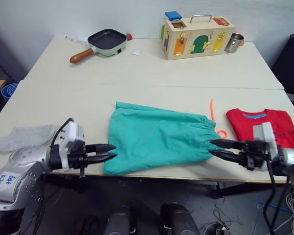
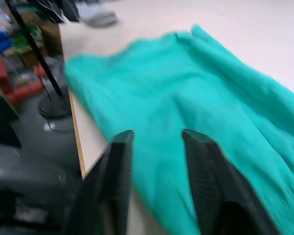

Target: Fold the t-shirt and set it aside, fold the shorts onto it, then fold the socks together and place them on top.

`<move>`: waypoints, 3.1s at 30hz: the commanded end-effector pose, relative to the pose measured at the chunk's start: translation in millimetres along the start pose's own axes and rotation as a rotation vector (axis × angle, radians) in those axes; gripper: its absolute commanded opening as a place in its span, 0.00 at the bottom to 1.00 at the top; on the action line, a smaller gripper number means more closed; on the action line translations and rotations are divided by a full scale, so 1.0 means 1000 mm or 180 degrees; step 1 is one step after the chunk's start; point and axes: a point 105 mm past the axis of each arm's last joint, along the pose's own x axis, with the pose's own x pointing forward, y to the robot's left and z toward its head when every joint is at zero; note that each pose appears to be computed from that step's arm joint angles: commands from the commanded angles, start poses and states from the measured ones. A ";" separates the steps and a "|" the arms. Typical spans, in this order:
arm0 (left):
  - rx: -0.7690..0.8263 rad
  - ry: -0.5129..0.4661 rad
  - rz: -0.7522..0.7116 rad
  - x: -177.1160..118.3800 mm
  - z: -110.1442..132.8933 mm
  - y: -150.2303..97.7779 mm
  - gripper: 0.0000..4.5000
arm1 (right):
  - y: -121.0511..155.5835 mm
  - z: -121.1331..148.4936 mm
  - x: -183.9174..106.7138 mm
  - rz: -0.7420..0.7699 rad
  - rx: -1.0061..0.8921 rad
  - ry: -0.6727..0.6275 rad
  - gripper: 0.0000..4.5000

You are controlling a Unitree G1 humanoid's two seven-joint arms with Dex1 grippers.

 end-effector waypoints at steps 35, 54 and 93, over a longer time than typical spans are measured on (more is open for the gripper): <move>0.0145 0.0325 0.0685 0.065 -0.087 0.041 0.00 | -0.047 -0.009 0.007 -0.1692 0.0170 -0.1085 0.01; 0.0850 -0.0166 -0.0242 0.094 -0.037 0.044 0.00 | 0.016 -0.052 -0.071 -0.2644 0.3236 -0.0116 0.99; 0.0307 0.0364 0.0739 0.094 -0.063 0.089 0.00 | -0.027 0.051 0.110 -0.1372 -0.0498 -0.0609 0.00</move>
